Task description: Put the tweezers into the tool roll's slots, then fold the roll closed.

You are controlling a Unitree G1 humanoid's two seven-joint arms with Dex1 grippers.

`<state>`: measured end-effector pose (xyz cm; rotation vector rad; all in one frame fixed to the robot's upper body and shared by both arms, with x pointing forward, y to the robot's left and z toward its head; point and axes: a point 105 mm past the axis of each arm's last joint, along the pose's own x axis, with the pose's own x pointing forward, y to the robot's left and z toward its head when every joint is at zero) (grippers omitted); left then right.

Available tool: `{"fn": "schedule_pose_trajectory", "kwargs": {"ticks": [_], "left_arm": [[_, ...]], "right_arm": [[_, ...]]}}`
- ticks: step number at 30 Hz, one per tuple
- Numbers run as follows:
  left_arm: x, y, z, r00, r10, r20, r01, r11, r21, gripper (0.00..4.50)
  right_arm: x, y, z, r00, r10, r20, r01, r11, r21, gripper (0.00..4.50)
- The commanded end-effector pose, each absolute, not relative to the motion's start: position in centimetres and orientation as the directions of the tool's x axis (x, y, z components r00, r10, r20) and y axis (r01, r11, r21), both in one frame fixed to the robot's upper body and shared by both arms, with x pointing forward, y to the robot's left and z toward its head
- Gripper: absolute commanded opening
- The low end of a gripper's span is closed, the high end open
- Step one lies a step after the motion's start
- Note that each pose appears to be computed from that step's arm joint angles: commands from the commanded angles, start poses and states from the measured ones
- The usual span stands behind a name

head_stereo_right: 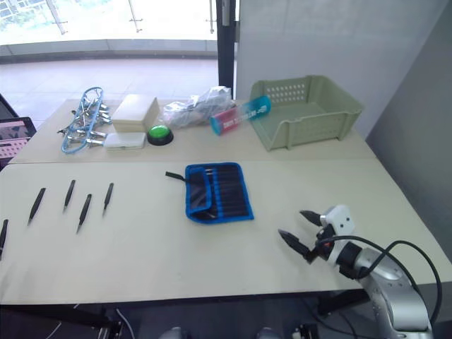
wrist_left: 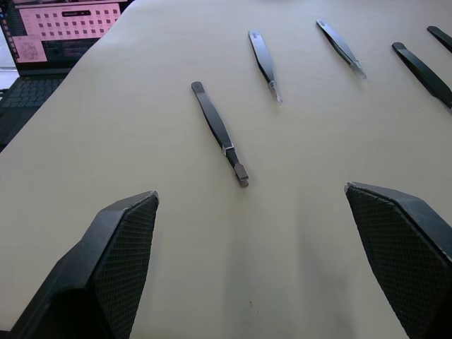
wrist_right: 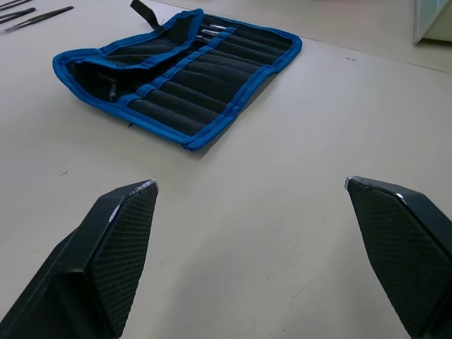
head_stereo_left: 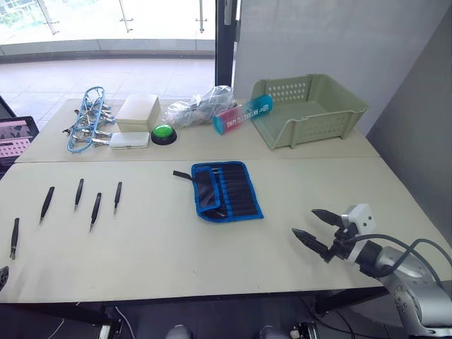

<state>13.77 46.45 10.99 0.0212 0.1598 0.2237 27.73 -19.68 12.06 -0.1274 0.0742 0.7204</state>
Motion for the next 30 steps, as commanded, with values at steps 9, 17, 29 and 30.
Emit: {"fn": "schedule_pose_trajectory", "kwargs": {"ticks": [9,17,29,30], "left_arm": [[17.1,39.2,12.6,0.998,-0.051,-0.044,0.055,0.993,0.100,4.49],[19.4,29.2,12.7,0.896,-0.439,-0.061,0.442,0.896,0.044,4.49],[20.0,24.6,13.8,0.766,-0.632,-0.114,0.640,0.767,0.050,4.49],[20.0,24.5,13.8,0.763,-0.637,-0.115,0.645,0.763,0.051,4.49]], "right_arm": [[28.7,-13.0,14.9,0.712,0.702,-0.011,-0.700,0.711,0.065,4.50],[29.9,-4.1,15.4,0.653,0.756,-0.046,-0.740,0.649,0.177,4.50],[32.1,2.1,13.9,0.640,0.758,-0.128,-0.672,0.633,0.385,4.50],[32.2,2.3,14.0,0.640,0.758,-0.125,-0.669,0.630,0.395,4.50]]}}
